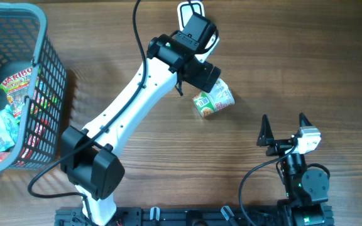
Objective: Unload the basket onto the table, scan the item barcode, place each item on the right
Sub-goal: 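Rotate the cup noodle under the scanner with the left gripper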
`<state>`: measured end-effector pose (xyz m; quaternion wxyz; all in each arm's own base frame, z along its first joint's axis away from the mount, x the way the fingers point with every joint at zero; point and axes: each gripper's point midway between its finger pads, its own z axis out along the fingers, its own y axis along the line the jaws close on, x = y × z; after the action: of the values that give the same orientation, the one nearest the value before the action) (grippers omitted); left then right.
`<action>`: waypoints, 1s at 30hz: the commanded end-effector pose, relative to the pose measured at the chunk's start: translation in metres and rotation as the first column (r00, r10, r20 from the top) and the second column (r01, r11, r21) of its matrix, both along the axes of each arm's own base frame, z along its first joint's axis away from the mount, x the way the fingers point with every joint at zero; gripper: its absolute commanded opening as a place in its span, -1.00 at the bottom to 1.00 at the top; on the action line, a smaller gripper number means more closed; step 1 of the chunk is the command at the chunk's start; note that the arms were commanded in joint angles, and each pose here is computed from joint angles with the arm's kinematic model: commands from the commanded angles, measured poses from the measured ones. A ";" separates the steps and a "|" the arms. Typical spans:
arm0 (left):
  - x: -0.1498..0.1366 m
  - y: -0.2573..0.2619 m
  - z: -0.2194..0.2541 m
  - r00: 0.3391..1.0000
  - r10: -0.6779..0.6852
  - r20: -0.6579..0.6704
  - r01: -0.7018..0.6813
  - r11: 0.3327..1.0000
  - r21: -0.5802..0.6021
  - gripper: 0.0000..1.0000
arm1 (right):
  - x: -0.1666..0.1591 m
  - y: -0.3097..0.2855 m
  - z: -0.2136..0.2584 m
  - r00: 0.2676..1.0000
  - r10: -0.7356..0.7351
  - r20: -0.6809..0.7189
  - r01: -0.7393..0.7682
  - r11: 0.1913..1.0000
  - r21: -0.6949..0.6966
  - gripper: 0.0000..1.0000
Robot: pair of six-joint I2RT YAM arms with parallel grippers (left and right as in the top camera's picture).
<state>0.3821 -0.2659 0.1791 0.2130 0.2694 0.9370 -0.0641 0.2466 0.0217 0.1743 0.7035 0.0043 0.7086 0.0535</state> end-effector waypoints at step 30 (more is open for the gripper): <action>-0.010 -0.050 -0.134 0.959 0.040 -0.282 -0.069 0.993 -0.094 -0.91 | 0.000 0.001 0.001 1.000 0.008 0.006 -0.008 1.000 -0.003 0.99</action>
<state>0.3950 -0.2951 0.0468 0.1220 0.2047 0.9647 -0.1120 0.2466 0.0217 0.1743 0.7035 0.0043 0.7086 0.0535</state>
